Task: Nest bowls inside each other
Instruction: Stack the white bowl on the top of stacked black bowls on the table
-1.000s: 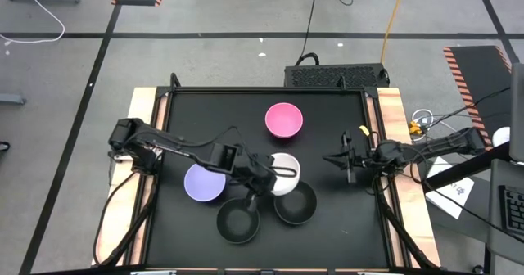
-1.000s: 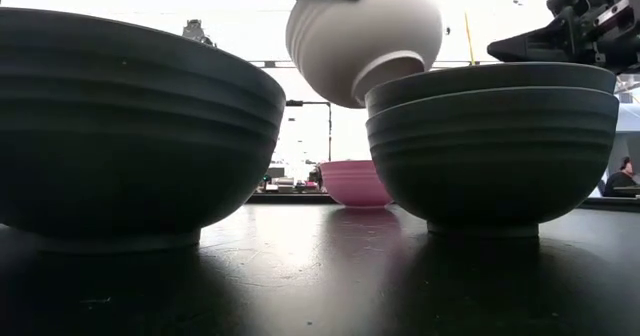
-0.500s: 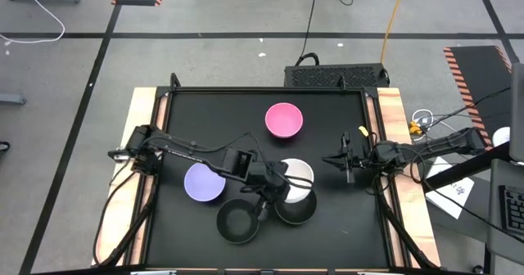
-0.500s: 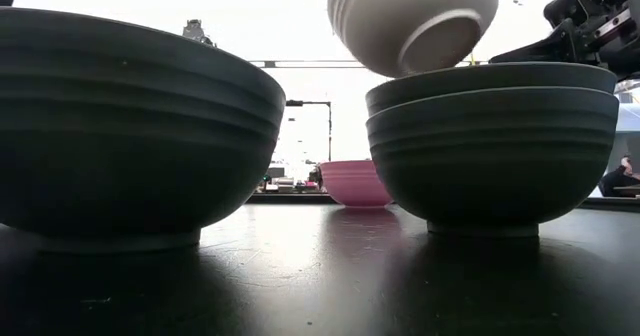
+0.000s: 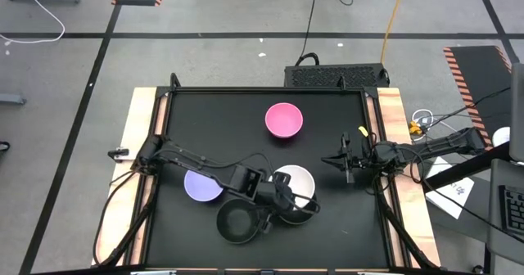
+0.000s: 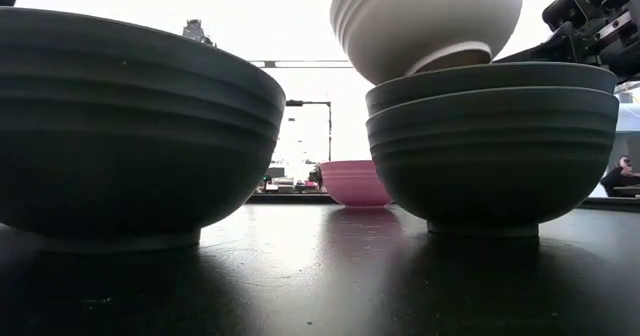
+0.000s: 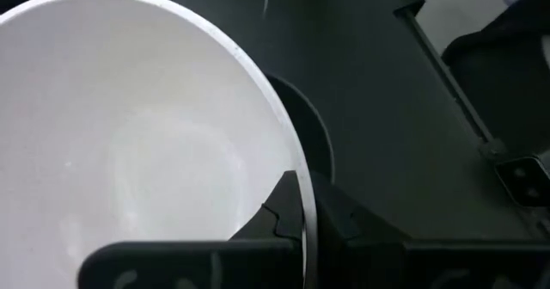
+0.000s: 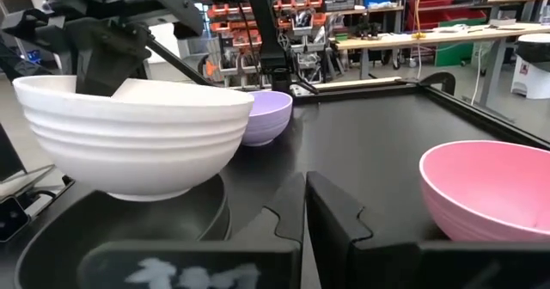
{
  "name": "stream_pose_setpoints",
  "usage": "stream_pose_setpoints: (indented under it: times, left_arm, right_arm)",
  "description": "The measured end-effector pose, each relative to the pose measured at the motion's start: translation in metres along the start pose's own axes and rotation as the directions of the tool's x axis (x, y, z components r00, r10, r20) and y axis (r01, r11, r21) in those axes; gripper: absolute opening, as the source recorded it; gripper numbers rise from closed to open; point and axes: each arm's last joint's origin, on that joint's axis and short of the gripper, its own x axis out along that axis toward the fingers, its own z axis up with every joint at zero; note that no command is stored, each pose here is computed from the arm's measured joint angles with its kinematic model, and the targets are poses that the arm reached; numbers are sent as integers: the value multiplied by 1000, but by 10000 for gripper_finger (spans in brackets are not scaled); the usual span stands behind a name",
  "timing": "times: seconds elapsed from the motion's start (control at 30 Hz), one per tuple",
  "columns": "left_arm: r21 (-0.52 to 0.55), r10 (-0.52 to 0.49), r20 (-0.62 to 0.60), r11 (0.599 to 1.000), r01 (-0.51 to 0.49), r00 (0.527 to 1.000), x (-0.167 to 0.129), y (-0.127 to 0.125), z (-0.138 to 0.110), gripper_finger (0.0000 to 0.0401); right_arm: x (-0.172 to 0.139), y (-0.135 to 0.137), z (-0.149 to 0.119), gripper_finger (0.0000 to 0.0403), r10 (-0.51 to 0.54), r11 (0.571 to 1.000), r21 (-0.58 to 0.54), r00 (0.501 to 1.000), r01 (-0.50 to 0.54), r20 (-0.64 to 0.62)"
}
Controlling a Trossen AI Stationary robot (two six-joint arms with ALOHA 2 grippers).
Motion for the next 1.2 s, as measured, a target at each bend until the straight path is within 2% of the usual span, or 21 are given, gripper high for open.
stream_pose_setpoints:
  times: [0.2, 0.4, 0.53, 0.77, 0.93, 1.2]
  left_arm:
    - [-7, 1, 2, 1000, -1, 1000, 0, -4, 1, 2]
    - [-24, 3, 8, 1000, -3, 1000, 0, 2, 0, 2]
    - [-19, -6, -24, 1000, 6, 1000, 13, 4, -4, 2]
    - [-33, -55, -84, 998, 53, 995, 51, 6, -16, 2]
    - [-29, -55, -112, 998, 52, 992, 59, 3, -20, 2]
    - [-2, 22, -131, 1000, -23, 991, 60, -5, -21, 2]
  right_arm:
    - [0, 0, 0, 6, 0, 1000, 0, 1000, 0, -1]
    - [0, 0, 0, 6, 0, 1000, 0, 1000, 0, -1]
    - [0, 0, 0, 6, 0, 1000, 4, 1000, 0, -2]
    - [0, 0, -2, 6, -3, 1000, 3, 1000, 3, -24]
    - [0, 0, -3, 6, -3, 1000, 3, 1000, 3, -27]
    - [0, 0, -3, 6, -3, 1000, 1, 1000, 3, -27]
